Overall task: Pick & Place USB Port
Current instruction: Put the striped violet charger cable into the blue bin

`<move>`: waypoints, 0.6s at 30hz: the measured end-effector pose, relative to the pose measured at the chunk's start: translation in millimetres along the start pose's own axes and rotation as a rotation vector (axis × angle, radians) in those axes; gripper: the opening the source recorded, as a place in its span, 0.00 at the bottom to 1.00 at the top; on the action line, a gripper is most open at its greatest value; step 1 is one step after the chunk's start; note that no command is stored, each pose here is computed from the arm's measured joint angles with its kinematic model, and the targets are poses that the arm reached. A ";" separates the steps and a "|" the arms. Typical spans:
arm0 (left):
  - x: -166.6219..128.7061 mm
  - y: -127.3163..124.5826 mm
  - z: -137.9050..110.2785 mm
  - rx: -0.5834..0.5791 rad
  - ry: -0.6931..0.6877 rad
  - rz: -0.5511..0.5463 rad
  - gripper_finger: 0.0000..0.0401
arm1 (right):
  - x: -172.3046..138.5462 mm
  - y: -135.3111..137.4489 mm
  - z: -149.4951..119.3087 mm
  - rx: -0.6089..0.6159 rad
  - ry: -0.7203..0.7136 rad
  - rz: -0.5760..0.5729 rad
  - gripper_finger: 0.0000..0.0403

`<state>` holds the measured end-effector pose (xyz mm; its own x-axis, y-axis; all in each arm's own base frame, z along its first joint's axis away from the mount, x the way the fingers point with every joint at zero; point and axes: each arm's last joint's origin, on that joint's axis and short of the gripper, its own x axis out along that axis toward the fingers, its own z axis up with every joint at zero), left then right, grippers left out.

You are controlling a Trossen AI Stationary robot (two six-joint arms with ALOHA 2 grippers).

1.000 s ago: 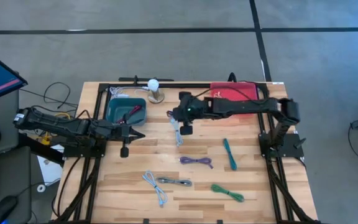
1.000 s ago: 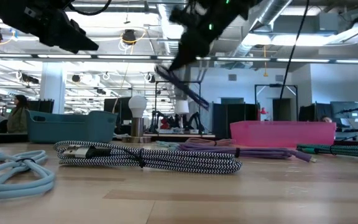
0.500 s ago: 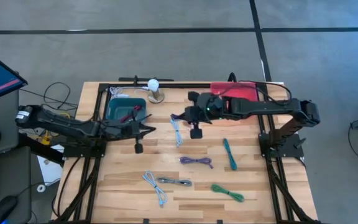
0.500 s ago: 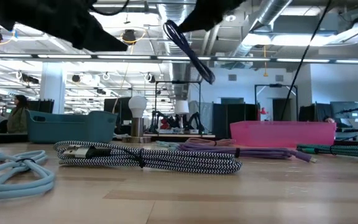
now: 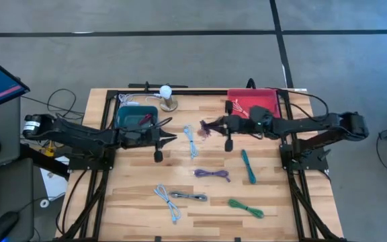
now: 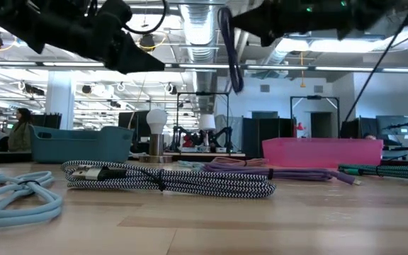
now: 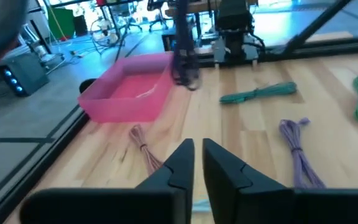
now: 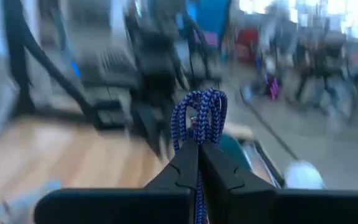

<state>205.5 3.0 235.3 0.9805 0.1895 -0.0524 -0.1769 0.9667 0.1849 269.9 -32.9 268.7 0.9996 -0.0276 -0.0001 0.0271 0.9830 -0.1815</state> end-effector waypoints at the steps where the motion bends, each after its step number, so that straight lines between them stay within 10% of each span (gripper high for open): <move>1: 2.5 2.2 0.4 -0.005 -0.021 -0.005 0.12 | -2.9 -0.4 -3.9 0.017 -0.047 0.011 0.00; 18: 28.3 21.0 -4.4 -0.119 -0.045 -0.112 0.51 | 56.2 -11.5 -40.3 0.075 -0.218 0.051 0.00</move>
<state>229.1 29.5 233.4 0.9970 0.0743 -0.0213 -0.0728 0.9954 0.0628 325.6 -53.1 231.2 0.9770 0.0541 0.2061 -0.0312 0.9931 -0.1128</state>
